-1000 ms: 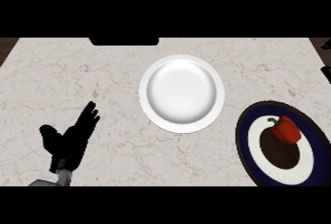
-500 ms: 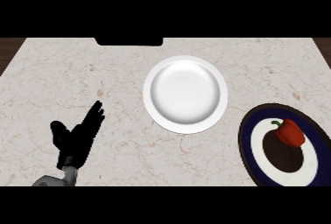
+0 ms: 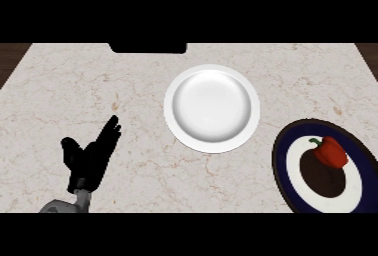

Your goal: Pick the bell pepper from the plate and place it in the plate

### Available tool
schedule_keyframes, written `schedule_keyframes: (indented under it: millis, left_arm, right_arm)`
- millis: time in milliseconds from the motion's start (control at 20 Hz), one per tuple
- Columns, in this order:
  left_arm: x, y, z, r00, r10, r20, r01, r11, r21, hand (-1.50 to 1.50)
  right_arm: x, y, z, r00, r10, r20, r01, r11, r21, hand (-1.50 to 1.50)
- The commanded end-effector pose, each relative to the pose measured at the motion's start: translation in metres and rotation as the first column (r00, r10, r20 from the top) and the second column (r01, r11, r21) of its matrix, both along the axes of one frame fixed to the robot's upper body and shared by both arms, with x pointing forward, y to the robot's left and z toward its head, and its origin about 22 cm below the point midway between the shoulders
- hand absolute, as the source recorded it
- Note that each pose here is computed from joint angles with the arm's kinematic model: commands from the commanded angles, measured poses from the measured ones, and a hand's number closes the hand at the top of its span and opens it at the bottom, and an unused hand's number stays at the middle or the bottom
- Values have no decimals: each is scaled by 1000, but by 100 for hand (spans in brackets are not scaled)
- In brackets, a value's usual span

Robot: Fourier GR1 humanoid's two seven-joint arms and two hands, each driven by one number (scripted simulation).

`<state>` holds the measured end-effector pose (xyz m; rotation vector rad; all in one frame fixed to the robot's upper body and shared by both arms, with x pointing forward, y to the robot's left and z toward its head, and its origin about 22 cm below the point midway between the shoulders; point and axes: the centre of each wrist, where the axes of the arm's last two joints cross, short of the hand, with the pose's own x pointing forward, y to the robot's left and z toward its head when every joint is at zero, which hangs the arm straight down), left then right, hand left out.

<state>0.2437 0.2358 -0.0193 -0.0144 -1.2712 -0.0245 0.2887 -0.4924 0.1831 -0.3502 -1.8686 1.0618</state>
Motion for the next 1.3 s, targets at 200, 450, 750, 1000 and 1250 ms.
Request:
schedule_keyframes:
  millis: [200, 450, 750, 1000, 1250]
  left_arm:
    - [-8, 0, -20, 997, 14, -74, -12, 1000, 21, 0]
    - [-5, -16, -14, 996, 21, -88, -19, 1000, 24, 0]
    - [-26, 12, -13, 997, 23, -80, -22, 1000, 12, 0]
    - [-10, 11, -11, 997, 30, -76, -30, 1000, 10, 0]
    - [-5, -6, -1, 997, 9, -77, -8, 1000, 11, 0]
  right_arm:
    - [-3, 9, -41, 986, 136, -95, -150, 976, -158, -150]
    - [10, 51, -52, 990, 113, -81, -128, 969, -213, -150]
    - [1, 63, -85, 986, 91, -141, -125, 957, -260, -150]
    - [-5, 54, -88, 971, 120, -206, -172, 952, -254, -150]
    - [-15, 72, -109, 982, 101, -159, -141, 955, -260, -150]
